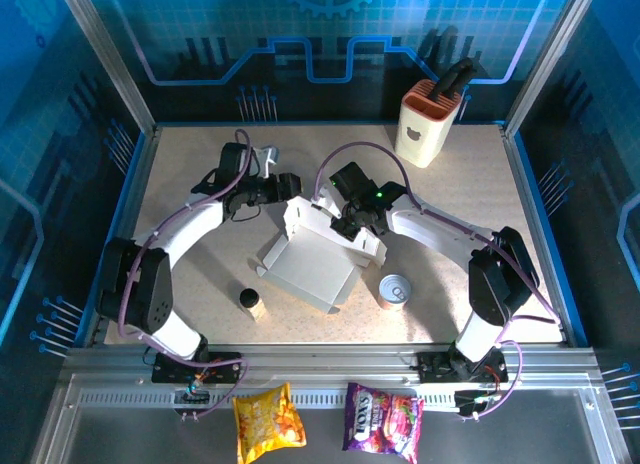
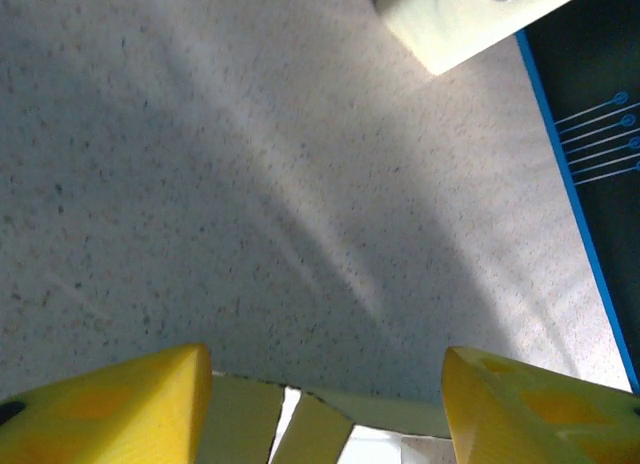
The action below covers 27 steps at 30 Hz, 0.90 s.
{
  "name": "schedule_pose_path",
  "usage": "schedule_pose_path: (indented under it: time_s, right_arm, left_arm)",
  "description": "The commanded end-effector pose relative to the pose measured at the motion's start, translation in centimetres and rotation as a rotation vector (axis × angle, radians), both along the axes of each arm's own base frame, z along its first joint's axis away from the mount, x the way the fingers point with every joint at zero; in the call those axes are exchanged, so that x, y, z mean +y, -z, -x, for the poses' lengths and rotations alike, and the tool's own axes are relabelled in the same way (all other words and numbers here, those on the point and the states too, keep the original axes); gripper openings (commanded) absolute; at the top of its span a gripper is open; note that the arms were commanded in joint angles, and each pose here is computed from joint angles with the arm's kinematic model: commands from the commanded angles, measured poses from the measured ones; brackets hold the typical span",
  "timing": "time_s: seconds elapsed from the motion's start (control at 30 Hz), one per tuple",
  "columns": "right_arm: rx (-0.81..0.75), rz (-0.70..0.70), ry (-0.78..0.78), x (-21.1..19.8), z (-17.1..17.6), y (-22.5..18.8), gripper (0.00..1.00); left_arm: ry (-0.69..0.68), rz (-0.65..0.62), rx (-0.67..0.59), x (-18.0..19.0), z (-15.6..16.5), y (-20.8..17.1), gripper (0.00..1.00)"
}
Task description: Fold the paper box
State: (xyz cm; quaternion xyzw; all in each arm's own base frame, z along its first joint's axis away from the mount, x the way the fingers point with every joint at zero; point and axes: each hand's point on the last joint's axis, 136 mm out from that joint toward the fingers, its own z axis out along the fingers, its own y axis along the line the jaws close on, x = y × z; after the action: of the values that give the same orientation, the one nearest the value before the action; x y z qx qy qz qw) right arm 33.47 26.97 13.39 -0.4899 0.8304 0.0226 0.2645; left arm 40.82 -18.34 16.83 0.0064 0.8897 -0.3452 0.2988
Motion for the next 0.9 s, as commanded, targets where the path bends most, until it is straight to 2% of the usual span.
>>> schedule_pose_path:
  time_s: [0.0, 0.33, 0.87]
  right_arm:
    - [0.049, 0.029, -0.02, -0.1, 0.9, 1.2, 0.04]
    - [0.051, 0.038, -0.023, 0.0, 0.9, 1.1, 0.07]
    - [0.044, 0.017, -0.023, 0.5, 1.1, 0.0, 0.17]
  left_arm:
    - [0.028, 0.007, 0.087, -0.2, 1.0, 0.5, 0.62]
    - [0.048, -0.003, 0.152, -0.4, 1.7, 2.3, 0.6]
    - [0.045, -0.015, 0.183, -0.1, 2.6, 3.7, 0.47]
